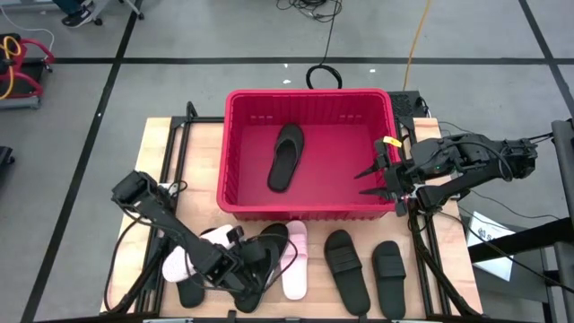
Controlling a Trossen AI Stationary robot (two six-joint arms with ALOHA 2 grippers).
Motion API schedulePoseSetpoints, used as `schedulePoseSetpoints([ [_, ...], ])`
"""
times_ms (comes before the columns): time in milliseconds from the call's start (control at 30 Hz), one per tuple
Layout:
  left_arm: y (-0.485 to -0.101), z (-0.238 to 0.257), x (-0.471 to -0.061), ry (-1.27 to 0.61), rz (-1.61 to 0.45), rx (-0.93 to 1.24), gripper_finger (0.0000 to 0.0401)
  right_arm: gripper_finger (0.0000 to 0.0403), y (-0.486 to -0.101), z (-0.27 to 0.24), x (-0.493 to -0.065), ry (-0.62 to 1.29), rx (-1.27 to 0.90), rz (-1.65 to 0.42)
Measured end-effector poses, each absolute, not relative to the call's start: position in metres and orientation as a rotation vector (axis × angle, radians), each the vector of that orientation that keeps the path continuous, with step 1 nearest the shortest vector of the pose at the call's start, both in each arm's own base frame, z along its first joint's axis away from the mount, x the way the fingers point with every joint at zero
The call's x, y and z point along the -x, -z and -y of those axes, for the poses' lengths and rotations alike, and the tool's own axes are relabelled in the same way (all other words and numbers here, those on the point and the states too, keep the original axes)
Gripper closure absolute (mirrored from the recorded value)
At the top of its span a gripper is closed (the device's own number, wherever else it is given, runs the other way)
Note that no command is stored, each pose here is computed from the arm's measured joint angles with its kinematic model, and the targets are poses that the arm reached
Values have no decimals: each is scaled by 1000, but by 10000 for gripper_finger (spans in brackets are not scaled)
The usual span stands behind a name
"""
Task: Pick and place slides into bin
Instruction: Put the black slipper into the red bin
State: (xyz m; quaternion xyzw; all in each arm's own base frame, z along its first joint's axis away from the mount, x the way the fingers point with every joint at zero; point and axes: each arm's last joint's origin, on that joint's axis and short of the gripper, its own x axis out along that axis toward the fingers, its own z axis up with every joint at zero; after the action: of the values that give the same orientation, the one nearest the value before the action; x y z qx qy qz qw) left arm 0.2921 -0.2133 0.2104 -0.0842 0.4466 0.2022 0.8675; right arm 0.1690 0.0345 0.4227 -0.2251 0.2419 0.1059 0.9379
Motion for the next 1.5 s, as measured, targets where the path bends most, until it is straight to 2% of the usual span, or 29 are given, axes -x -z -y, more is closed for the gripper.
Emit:
schedulePoseSetpoints([
  [433, -210, 193, -300, -503, -957, 167, 267, 238, -423, -35, -169, -216, 460, -494],
  [900, -206, 182, -308, -517, -1020, 255, 270, 238, -423, -35, -169, -216, 460, -494],
  [1033, -206, 178, -310, -519, -1029, 260, 304, 238, -423, -35, -169, -216, 460, -494],
  [1200, -205, 174, -312, -514, -1056, 288, 385, 238, -423, -35, -169, -216, 460, -494],
  [1500, -208, 175, -311, -471, -1108, 345, 398, 238, -423, -34, -169, -216, 460, -495],
])
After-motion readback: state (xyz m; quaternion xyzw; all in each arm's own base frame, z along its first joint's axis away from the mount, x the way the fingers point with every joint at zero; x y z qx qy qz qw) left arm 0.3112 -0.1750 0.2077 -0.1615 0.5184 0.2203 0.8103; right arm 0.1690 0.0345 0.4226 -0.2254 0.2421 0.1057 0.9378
